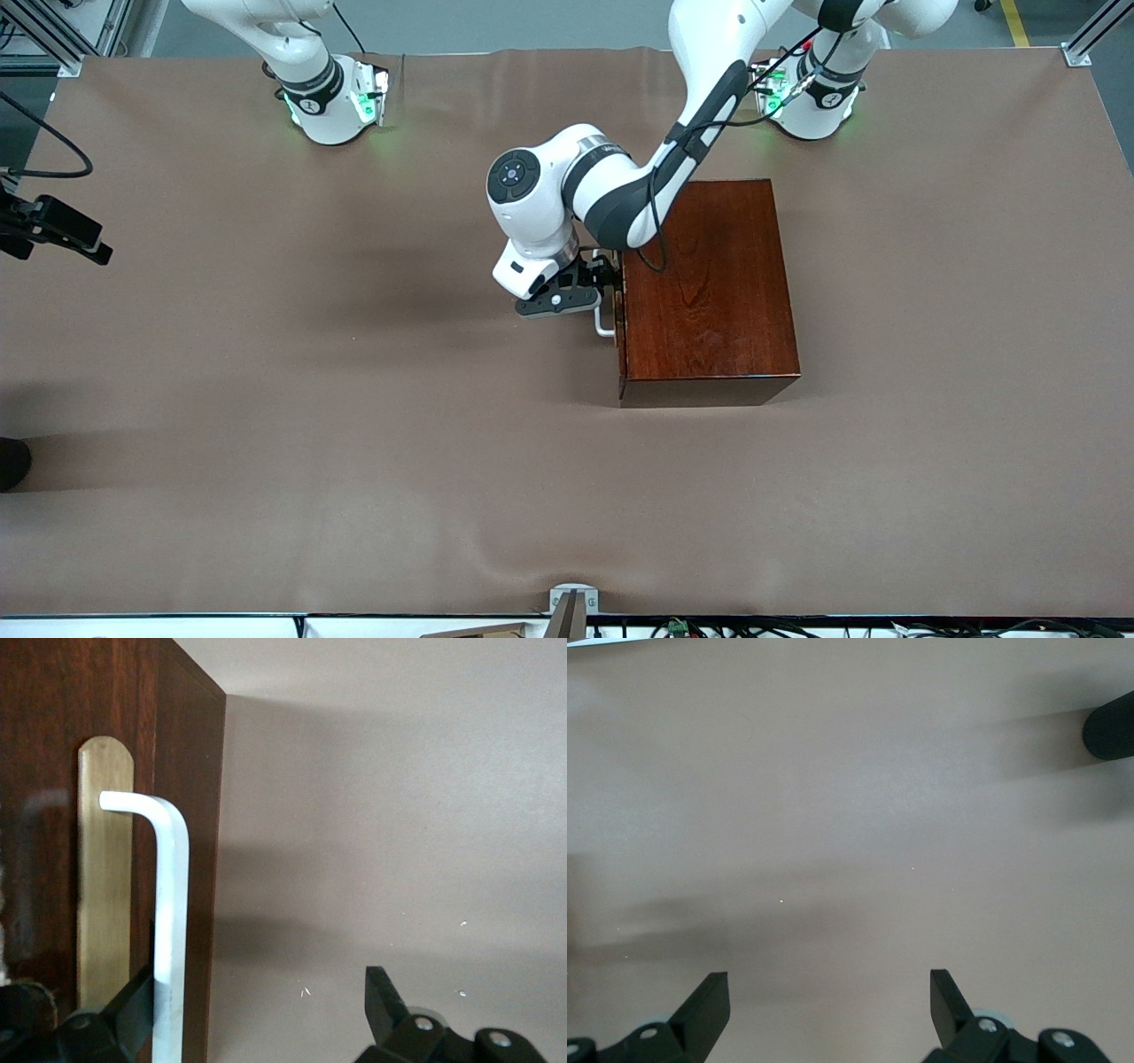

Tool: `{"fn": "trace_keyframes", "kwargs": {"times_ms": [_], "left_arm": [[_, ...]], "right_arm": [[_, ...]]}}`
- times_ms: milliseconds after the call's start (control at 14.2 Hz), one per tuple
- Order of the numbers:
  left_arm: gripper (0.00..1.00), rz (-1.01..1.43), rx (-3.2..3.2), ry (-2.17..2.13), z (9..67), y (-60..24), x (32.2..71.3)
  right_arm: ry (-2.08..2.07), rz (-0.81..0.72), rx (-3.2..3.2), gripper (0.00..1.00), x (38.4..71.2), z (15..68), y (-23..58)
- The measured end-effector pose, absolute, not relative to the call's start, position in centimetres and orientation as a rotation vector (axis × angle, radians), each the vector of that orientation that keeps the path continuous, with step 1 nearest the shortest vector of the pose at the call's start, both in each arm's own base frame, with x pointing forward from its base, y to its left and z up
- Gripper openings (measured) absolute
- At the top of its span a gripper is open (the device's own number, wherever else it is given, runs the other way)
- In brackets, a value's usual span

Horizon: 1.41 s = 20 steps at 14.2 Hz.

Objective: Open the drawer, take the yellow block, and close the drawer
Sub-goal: 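Lower the left gripper and hook the white drawer handle, then pull the drawer open by its handle with the left gripper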

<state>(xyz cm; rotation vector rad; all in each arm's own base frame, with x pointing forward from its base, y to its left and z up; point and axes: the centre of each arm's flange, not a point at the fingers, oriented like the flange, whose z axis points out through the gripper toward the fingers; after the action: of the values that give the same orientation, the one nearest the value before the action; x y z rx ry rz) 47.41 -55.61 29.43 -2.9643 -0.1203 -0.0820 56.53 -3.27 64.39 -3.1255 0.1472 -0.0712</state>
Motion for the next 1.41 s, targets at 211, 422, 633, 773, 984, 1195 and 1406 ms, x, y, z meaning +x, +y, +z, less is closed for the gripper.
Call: {"fn": "trace_keyframes", "kwargs": {"times_ms": [211,422,633,773,984,1195,1406], "left_arm": [[1.00,-0.092,-2.971,-0.145,29.4,-55.7,47.4],[1.00,-0.101,-2.981,-0.149,29.3,-55.9,47.5],[1.00,-0.117,-3.008,-0.138,29.4,-56.6,47.2],[1.00,-0.123,-3.016,-0.144,29.0,-57.1,46.9],[1.00,-0.121,-3.028,-0.148,28.6,-57.4,46.8],[1.00,-0.129,-3.062,-0.159,29.0,-57.9,46.7],[1.00,-0.134,-3.088,-0.166,29.2,-58.2,46.8]], "right_arm": [[0.147,-0.071,-3.125,1.00,56.5,64.4,-3.3],[0.147,-0.071,-3.125,1.00,56.5,64.4,-3.3],[0.147,-0.071,-3.125,1.00,56.5,64.4,-3.3],[0.147,-0.071,-3.125,1.00,56.5,64.4,-3.3],[0.148,-0.071,-3.125,1.00,56.5,64.4,-3.3],[0.148,-0.071,-3.125,1.00,56.5,64.4,-3.3],[0.148,-0.071,-3.125,1.00,56.5,64.4,-3.3]]}}
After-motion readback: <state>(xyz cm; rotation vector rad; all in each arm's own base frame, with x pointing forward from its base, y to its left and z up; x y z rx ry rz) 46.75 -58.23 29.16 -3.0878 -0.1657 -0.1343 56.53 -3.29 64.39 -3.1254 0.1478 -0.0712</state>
